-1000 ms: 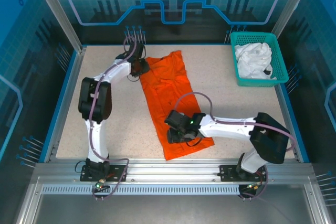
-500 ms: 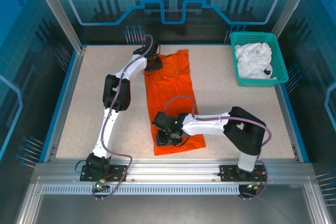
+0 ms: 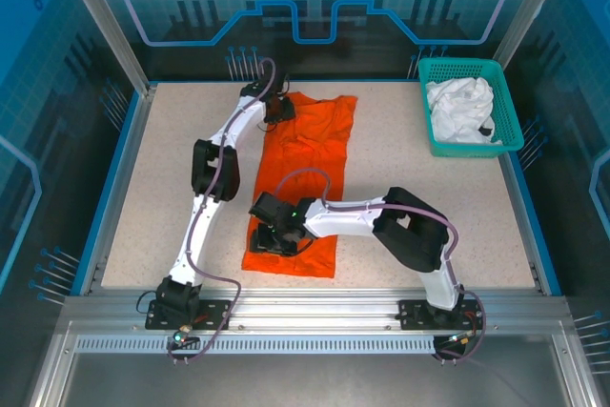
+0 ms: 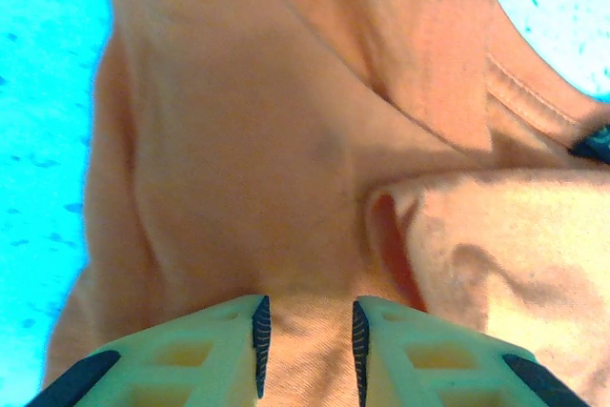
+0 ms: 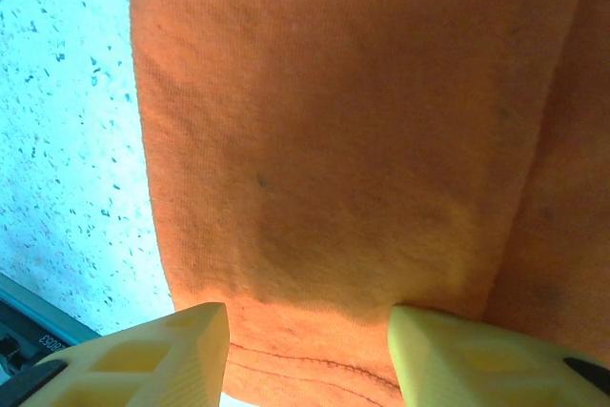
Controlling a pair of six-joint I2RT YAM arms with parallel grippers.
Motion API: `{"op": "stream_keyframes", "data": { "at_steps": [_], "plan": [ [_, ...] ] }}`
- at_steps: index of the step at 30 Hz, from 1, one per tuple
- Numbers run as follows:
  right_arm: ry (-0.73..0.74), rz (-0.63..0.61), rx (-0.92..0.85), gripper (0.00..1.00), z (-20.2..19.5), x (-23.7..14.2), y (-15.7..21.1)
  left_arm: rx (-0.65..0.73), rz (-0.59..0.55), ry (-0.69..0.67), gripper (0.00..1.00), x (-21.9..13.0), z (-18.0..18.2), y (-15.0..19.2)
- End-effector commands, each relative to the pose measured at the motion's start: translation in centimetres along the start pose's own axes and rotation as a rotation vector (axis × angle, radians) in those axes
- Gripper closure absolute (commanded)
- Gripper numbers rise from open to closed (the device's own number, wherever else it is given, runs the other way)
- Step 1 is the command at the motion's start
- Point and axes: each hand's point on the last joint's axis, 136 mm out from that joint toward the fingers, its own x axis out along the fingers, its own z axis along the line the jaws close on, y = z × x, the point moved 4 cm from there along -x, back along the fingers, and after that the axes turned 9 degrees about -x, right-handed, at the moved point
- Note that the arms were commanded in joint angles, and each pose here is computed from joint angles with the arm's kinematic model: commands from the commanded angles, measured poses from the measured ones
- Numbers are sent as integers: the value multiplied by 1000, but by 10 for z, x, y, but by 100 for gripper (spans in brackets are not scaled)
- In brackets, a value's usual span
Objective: Fold and stack the t-shirts
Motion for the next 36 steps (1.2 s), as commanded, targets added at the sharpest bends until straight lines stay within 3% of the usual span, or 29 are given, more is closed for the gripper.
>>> {"op": "stream_keyframes", "data": {
  "at_steps": [1,4,7,10,17,21,26,31,36],
  "plan": [
    [214,29,54,49,-55,6,21,-2,-38,21,68,-10,-5,-13],
    [234,21,75,48,-67,-2,29,-25,-47,2,68,-11,1,-17],
    [225,-5,54,45,-70,-13,33,-35,-34,39,60,-20,-5,-19],
    [200,-36,-24,37,-55,-24,26,-25,-30,120,51,-43,-26,-23],
    [41,-114,-205,31,17,-56,13,-1,-133,198,24,-158,-61,-46],
    [-15,-187,-294,28,35,-91,21,-22,-161,193,18,-229,-54,-37],
    [15,-255,-206,27,-25,-122,34,-113,-165,213,20,-283,-10,35],
    [105,-218,-22,29,-134,-129,56,-158,15,155,34,-274,51,155],
    [44,-178,43,32,-184,-134,73,-175,203,104,53,-275,108,258]
  ]
}}
